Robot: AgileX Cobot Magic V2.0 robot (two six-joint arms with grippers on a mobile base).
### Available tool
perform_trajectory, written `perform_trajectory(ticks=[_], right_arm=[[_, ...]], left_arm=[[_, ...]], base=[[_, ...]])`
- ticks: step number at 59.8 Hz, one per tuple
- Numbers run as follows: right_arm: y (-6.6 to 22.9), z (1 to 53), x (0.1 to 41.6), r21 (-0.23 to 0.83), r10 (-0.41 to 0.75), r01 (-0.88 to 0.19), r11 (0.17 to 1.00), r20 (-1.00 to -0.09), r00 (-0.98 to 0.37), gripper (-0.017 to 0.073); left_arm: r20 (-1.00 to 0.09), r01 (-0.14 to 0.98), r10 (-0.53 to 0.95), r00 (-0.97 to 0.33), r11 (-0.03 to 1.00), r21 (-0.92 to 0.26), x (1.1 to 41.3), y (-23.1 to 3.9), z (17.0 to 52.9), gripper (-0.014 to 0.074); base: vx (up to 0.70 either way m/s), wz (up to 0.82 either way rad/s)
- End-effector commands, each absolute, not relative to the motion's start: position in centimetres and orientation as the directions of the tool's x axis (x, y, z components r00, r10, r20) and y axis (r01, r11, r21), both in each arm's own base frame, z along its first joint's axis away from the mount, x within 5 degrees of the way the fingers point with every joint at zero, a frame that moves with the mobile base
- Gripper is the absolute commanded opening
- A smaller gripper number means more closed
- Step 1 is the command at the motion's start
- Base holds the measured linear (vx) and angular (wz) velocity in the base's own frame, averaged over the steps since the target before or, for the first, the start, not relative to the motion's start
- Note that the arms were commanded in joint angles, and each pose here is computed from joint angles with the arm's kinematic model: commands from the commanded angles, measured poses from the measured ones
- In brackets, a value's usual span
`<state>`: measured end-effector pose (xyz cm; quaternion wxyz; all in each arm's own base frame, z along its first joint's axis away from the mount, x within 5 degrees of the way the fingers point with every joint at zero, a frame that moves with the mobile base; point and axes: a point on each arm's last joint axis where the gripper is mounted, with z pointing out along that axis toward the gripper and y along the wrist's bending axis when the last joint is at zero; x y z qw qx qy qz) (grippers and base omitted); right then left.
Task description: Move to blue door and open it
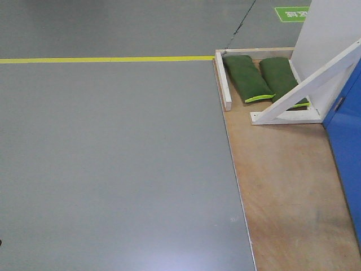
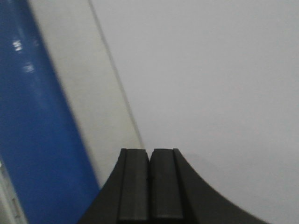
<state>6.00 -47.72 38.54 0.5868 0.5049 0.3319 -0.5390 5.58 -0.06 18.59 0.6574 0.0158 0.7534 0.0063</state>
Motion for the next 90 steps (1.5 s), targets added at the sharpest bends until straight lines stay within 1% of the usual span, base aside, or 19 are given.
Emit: perform_trajectory(ticks=[1,6,11,21,33,52,60,70,82,90], right_arm=[[-46.0,42.5,6.9,0.201,-0.354,0.979,-0.029,-0.918,0.178,-0.0008],[-45.9,42.5,7.7,0.195,-0.322,0.981,0.003,-0.928,0.185,-0.0008],[-45.7,42.6,8.3,0.195,-0.319,0.981,0.019,-0.928,0.191,-0.0008],[-44.9,43.7,8.3,0.201,-0.316,0.979,0.041,-0.927,0.203,-0.0008],[-43.1,46.0,8.2,0.196,-0.29,0.976,0.099,-0.932,0.217,-0.0008],[-38.4,50.2,8.8,0.189,-0.207,0.95,0.248,-0.948,0.243,-0.0008],[-36.5,51.5,9.0,0.235,-0.146,0.917,0.322,-0.945,0.293,-0.0008],[-33.8,53.1,9.3,0.256,-0.086,0.876,0.408,-0.945,0.316,-0.0008],[-29.6,55.3,9.4,0.256,-0.04,0.821,0.51,-0.946,0.32,-0.0008],[-26.2,56.8,9.5,0.273,0.002,0.754,0.597,-0.941,0.339,-0.0008]], left_arm=[[-0.999,0.02,0.028,-0.043,0.999,0.027,5.6,-0.1,19.2,0.007],[-0.999,0.02,0.028,-0.043,0.999,0.027,5.6,-0.1,19.2,0.007],[-0.999,0.02,0.028,-0.043,0.999,0.027,5.6,-0.1,19.2,0.007],[-0.999,0.02,0.028,-0.043,0.999,0.027,5.6,-0.1,19.2,0.007],[-0.999,0.02,0.028,-0.043,0.999,0.027,5.6,-0.1,19.2,0.007],[-0.999,0.02,0.028,-0.043,0.999,0.027,5.6,-0.1,19.2,0.007],[-0.999,0.02,0.028,-0.043,0.999,0.027,5.6,-0.1,19.2,0.007],[-0.999,0.02,0.028,-0.043,0.999,0.027,5.6,-0.1,19.2,0.007],[-0.999,0.02,0.028,-0.043,0.999,0.027,5.6,-0.1,19.2,0.007],[-0.999,0.02,0.028,-0.043,0.999,0.027,5.6,-0.1,19.2,0.007]], base=[[0.0,0.0],[0.0,0.0],[0.0,0.0],[0.0,0.0],[0.0,0.0],[0.0,0.0],[0.0,0.0],[0.0,0.0],[0.0,0.0],[0.0,0.0]])
